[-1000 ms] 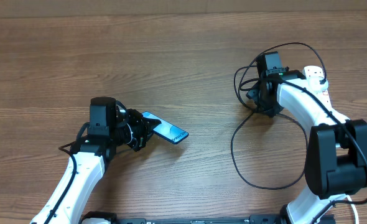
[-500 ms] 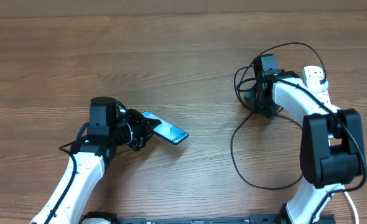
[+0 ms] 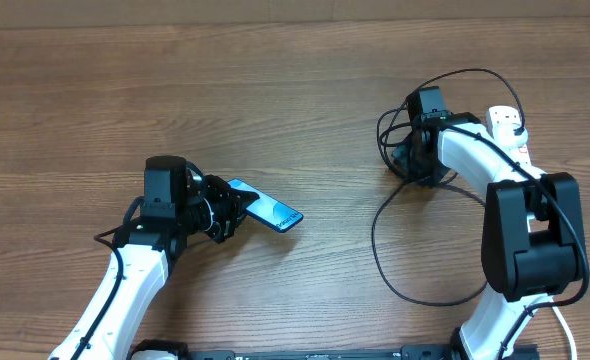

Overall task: Plug charger to phone and switch on socket
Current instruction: 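Move the right gripper to the black cable's USB-C end and grasp it, then carry the USB-C plug with the right gripper toward the phone's bottom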

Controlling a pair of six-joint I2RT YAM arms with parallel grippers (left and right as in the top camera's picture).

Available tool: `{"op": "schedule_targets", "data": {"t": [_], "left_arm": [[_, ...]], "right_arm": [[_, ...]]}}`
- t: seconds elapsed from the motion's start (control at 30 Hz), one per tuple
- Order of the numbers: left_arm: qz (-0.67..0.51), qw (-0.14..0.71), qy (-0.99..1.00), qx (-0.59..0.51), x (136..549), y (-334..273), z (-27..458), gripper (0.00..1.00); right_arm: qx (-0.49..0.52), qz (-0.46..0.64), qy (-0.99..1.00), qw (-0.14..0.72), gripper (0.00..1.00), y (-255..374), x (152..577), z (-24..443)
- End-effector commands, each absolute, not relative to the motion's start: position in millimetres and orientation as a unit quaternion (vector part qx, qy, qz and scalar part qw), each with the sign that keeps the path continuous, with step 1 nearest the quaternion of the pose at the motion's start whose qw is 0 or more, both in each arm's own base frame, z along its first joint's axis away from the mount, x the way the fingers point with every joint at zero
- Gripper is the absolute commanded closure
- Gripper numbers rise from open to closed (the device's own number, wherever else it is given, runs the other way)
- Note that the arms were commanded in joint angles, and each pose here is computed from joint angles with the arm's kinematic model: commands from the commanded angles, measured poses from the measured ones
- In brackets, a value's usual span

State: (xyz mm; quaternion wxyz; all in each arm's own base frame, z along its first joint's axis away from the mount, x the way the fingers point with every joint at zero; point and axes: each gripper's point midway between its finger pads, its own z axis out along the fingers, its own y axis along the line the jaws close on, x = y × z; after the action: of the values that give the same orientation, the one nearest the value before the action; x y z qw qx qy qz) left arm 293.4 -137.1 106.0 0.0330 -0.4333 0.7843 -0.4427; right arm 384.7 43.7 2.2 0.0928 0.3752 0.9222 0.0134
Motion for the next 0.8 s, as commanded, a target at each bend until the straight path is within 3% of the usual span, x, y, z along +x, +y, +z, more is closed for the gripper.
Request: {"op": "schedule_targets", "data": {"t": [0.0,0.17,0.43,0.6,0.77], "left_arm": [[-0.46,0.038,0.785,-0.413,295.8,-140.7,117.4,0.93],[-0.469,0.038,0.793,-0.387,293.1,-144.3,120.2,0.96],[-0.514,0.057,0.797,-0.312,292.5,-136.5,136.4,0.96],[-0.533,0.079,0.781,-0.316,299.9,-111.4,144.5,0.96],[-0.544,0.114,0.764,-0.327,309.6,-83.3,152.1,0.96]], "right_arm": [[0.355,0.04,0.928,0.102,0.81,52.2,398.5,-2.1],[0.302,0.057,0.939,0.152,0.96,55.9,424.7,9.6],[0.231,0.123,0.949,0.175,0.96,82.8,442.9,79.4],[0.141,0.227,0.955,0.127,0.96,137.4,418.4,99.9],[0.039,0.226,0.971,0.069,0.96,185.7,372.0,85.0]]}}
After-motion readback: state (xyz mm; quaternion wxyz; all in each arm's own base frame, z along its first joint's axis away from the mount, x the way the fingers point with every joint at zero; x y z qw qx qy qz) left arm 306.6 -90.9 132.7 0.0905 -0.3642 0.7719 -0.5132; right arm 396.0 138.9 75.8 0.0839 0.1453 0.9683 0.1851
